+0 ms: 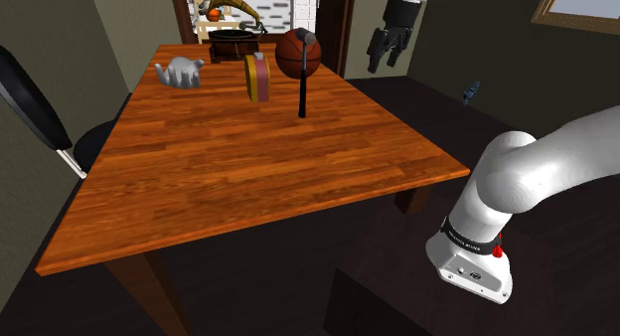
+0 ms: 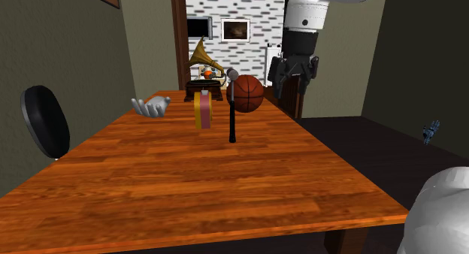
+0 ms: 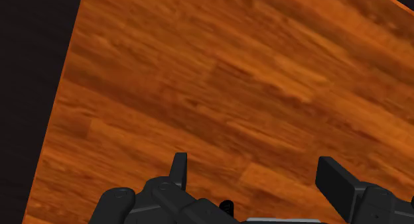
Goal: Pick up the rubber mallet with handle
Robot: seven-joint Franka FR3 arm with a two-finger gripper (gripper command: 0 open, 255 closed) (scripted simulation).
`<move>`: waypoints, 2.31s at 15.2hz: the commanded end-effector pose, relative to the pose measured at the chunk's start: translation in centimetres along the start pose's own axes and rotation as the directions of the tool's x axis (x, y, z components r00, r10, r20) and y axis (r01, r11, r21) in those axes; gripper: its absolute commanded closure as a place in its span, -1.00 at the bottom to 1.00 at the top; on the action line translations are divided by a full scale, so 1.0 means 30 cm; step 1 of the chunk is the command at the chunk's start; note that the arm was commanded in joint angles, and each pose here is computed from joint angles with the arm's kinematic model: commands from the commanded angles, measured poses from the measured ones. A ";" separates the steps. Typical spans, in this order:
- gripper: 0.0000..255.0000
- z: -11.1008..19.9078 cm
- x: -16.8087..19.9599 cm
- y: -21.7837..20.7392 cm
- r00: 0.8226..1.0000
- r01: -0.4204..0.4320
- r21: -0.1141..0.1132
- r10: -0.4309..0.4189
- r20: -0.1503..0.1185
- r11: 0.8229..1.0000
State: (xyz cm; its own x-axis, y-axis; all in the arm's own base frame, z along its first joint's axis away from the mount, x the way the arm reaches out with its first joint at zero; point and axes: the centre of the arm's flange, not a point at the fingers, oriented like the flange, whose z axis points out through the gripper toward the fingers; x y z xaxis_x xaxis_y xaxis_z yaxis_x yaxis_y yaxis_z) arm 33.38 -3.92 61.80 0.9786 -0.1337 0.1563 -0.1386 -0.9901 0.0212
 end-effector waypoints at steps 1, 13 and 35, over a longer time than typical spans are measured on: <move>-1.00 0.000 0.000 0.000 1.000 0.000 0.000 0.000 0.000 1.000; -1.00 -0.087 0.537 -0.099 0.989 -0.138 -0.032 0.139 0.042 0.990; 1.00 0.001 0.864 -0.129 0.972 -0.224 -0.056 0.227 0.066 0.973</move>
State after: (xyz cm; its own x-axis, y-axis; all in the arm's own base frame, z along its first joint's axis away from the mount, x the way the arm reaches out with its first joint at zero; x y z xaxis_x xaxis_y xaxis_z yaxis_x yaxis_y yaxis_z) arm 59.29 -3.55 65.79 0.9295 -0.3570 0.0925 -0.3617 -0.9314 0.0399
